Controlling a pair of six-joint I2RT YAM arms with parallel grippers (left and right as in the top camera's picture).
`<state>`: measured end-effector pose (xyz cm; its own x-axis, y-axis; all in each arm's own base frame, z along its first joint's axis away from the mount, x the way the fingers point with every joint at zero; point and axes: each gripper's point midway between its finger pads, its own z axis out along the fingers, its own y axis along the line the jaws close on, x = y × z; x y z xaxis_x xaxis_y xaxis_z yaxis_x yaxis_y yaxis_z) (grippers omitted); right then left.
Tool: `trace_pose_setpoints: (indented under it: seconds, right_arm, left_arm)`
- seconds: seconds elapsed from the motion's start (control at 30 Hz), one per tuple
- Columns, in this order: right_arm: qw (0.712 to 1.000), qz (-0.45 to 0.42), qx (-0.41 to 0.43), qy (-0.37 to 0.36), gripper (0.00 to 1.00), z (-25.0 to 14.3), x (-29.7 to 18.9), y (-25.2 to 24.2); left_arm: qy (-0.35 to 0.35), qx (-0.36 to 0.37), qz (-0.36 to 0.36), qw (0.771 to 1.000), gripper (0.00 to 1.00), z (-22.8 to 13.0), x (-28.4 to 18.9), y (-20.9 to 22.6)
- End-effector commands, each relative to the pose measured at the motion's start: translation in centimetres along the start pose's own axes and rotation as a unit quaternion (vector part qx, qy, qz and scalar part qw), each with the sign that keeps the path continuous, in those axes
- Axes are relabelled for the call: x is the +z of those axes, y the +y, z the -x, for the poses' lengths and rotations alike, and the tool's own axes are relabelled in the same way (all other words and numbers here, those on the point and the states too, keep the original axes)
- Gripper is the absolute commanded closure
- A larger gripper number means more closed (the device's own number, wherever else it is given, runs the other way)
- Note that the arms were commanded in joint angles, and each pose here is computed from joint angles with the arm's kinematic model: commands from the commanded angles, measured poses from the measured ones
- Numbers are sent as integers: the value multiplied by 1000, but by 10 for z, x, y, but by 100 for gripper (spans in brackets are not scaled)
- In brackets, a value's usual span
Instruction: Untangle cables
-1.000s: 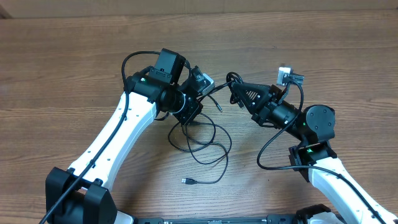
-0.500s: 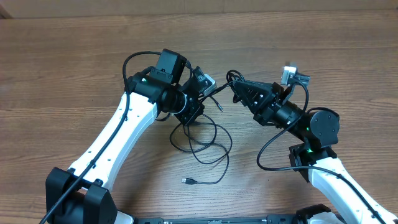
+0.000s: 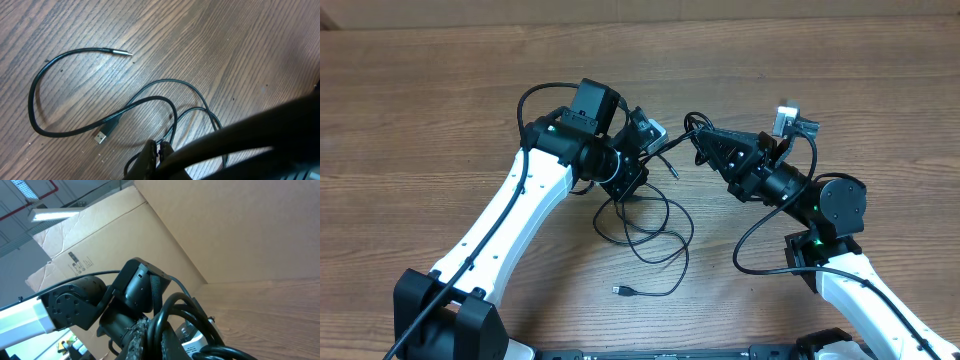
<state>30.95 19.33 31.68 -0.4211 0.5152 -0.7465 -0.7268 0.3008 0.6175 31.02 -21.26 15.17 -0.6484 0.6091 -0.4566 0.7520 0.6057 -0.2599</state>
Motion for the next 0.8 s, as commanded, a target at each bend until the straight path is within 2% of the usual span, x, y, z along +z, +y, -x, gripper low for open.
trace_pose_setpoints:
  seconds: [0.0,0.23,0.5,0.63,0.77]
  right_arm:
    - [999,-1,-21,-34,96,18,0,6]
    - [998,-60,12,-10,96,3,-2,-23]
    - [983,-173,55,-34,96,-1,-13,-71]
    - [967,-237,74,-52,96,-2,-24,-95]
    - [939,-316,120,-63,96,-14,-42,-125]
  left_arm:
    - [17,-14,15,1000,96,-7,3,7]
    - [29,-14,44,999,96,-12,2,16]
    - [37,-16,51,998,96,-16,2,19]
    - [39,-16,56,998,96,-16,1,20]
    - [35,-16,51,998,96,-15,2,19]
